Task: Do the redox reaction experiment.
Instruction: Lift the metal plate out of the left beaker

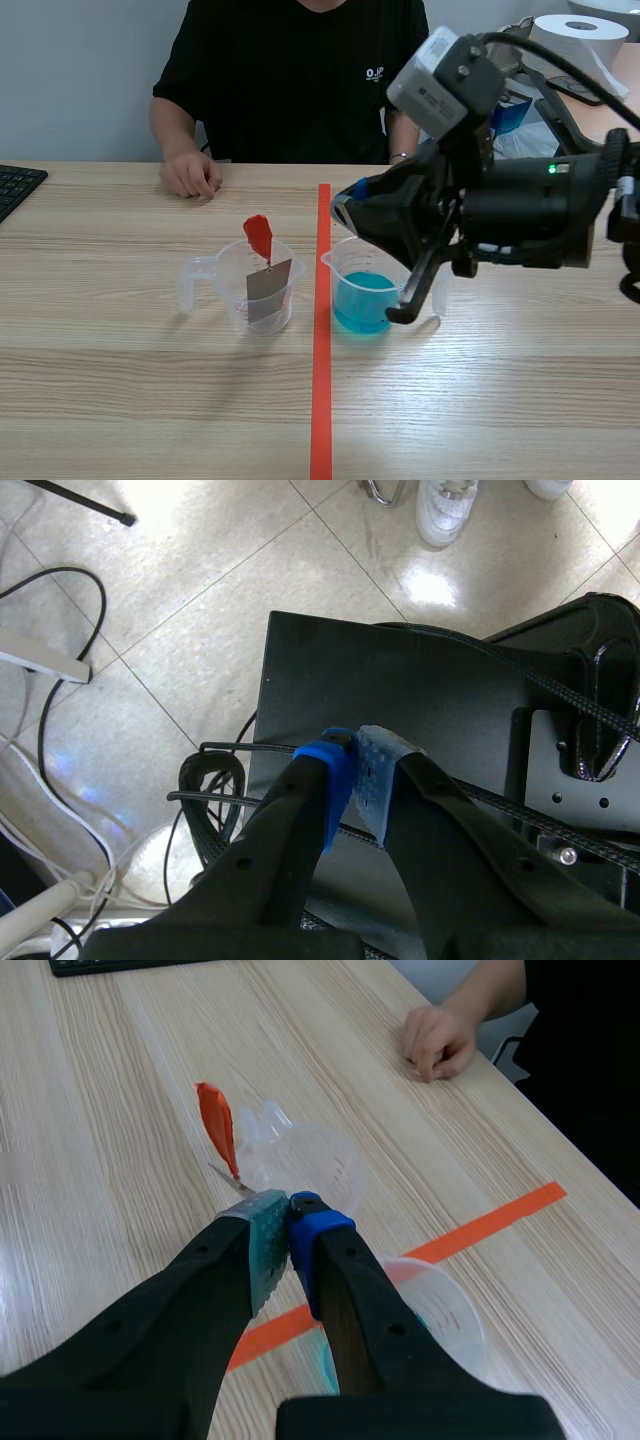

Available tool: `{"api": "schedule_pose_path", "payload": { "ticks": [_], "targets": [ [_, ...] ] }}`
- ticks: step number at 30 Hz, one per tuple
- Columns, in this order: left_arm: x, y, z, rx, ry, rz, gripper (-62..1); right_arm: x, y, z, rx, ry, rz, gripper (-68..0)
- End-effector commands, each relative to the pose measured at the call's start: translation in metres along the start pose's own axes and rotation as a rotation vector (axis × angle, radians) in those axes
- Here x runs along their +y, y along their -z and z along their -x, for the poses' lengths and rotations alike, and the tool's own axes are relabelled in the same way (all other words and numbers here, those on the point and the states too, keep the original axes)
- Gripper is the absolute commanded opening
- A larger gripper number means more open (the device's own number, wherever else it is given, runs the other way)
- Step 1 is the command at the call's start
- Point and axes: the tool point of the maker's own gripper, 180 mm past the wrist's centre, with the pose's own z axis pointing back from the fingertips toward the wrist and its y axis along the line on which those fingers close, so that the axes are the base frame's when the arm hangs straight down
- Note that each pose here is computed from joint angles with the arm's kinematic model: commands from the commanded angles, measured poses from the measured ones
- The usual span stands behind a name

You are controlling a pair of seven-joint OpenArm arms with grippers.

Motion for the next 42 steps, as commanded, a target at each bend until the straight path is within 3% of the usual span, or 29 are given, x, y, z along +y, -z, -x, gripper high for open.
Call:
{"api": "schedule_pose_path", "payload": {
  "ticks": [1, 12, 17, 19, 24, 27, 34, 42],
  "targets": [
    [0.001, -0.002, -0.001, -0.009, -0.001, -0.001, -58.2, -0.003, -0.008, -0.008, -0.024, -0.001, 0.002, -66.9],
    [0.001, -0.002, -0.001, -0.009, -0.001, -0.001, -58.2, -0.012, -0.05, -0.004, -0.014, 0.108, 0.001, -66.9],
    [0.001, -0.002, -0.001, -0.009, -0.001, -0.001, -58.2, -0.018, -0.054, -0.005, -0.009, 0.097, 0.011, -66.1],
    [0.001, -0.002, -0.001, -0.009, -0.001, -0.001, -58.2, -0.017, -0.054, -0.002, 0.01, 0.088, 0.012, -56.7],
    [0.001, -0.002, -0.001, -0.009, -0.001, -0.001, -58.2, -0.002, -0.054, -0.005, -0.008, 0.076, -0.07, -12.6],
    [0.001, -0.002, -0.001, -0.009, 0.0, -0.001, -58.2, -0.002, -0.054, -0.005, -0.009, 0.081, -0.069, 0.4],
    [0.001, -0.002, -0.001, -0.009, -0.001, -0.001, -58.2, -0.002, -0.054, -0.004, -0.003, 0.073, -0.068, 0.4],
    [0.001, -0.002, -0.001, -0.009, -0.001, -0.001, -58.2, -0.002, -0.045, 0.0, 0.008, 0.016, -0.042, 0.4]
  ]
}}
